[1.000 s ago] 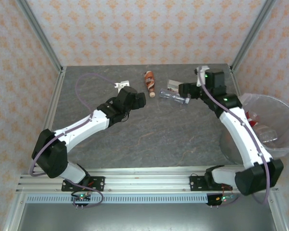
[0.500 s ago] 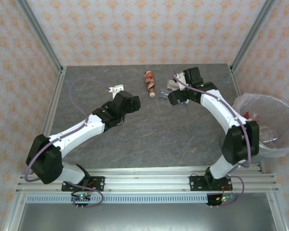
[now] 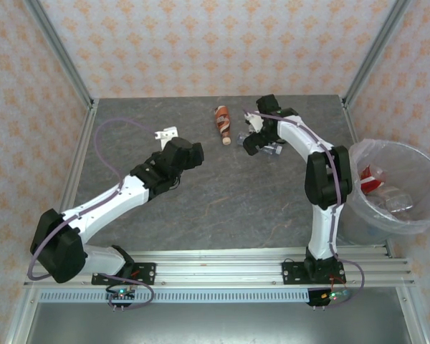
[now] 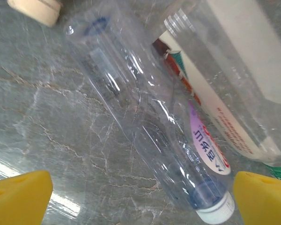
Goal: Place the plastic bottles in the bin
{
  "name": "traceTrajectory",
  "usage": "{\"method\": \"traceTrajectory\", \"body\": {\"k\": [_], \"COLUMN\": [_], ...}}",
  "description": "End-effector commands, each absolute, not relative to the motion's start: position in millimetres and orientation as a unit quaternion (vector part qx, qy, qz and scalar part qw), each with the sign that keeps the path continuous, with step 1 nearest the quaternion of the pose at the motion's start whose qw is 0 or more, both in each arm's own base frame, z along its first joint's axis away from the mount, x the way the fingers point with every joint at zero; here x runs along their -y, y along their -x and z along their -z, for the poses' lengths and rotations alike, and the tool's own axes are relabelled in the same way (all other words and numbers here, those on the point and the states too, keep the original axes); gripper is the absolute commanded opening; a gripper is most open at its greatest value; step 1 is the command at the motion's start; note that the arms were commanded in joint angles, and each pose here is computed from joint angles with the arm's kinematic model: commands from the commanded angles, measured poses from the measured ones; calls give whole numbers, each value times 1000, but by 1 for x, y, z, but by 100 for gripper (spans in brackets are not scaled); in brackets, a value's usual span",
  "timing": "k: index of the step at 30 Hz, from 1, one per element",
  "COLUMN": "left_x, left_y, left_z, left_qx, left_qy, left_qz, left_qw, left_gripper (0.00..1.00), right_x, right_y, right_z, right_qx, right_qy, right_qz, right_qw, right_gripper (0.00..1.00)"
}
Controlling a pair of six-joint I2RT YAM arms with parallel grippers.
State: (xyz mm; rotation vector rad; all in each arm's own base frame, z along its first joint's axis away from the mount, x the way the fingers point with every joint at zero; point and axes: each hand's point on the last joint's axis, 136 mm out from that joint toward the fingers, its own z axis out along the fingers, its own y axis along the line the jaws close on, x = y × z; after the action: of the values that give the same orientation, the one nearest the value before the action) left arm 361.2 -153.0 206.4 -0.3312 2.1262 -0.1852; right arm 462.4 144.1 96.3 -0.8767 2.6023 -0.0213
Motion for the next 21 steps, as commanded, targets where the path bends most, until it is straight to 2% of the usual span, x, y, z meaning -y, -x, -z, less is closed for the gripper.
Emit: {"method": "traceTrajectory", "body": {"k": [1, 12, 21], "left_x": [133, 135, 138], "left_y": [-356, -359, -362], "left_z": [-202, -195, -191], "left_qx": [-867, -871, -873], "left_qy": [151, 152, 150], "left_qz": [41, 38, 37], "left_qw": [472, 466, 462], "left_gripper": [100, 100, 100], "right_x": [-134, -128, -143], "right_y": [-465, -471, -431], "right_z": [-94, -63, -55], "right_qx": [-921, -913, -912], "right_qy": [344, 384, 401], "right_qz": [39, 54, -20], "right_qw": [178, 128, 84], "right_gripper": [99, 99, 99]}}
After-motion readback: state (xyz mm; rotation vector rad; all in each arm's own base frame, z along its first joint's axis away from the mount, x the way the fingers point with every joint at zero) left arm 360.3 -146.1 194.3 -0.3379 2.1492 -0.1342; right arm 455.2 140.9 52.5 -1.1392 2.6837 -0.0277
